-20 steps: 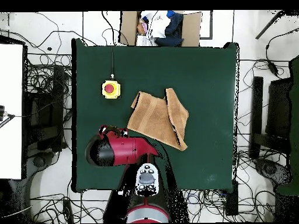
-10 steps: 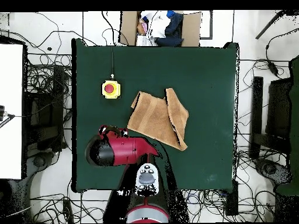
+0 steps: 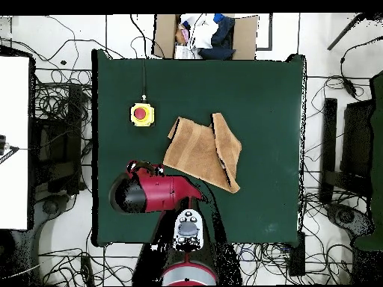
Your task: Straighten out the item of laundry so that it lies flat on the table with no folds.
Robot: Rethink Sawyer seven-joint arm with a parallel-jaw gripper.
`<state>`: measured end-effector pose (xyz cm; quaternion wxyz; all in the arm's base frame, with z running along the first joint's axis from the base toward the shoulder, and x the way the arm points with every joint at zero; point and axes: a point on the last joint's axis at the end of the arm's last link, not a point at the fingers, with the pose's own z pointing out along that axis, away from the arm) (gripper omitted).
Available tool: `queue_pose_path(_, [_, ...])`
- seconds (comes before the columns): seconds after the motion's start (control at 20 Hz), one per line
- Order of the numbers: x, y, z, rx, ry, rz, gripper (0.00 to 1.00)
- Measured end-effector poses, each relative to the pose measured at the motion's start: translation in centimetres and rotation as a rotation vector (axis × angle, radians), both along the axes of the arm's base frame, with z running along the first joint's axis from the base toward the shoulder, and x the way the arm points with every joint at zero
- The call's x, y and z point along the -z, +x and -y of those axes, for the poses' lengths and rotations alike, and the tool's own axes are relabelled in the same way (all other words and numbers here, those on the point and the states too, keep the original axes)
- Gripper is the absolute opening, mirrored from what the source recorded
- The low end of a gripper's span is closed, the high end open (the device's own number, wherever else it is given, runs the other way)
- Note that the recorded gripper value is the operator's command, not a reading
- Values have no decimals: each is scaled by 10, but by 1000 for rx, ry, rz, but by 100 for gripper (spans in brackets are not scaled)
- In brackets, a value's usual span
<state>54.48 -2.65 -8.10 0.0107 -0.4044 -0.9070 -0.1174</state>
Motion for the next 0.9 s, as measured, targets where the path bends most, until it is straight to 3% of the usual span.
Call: queue_pose_path(0.9, [-38, -29, -19, -43, 59, -49, 100])
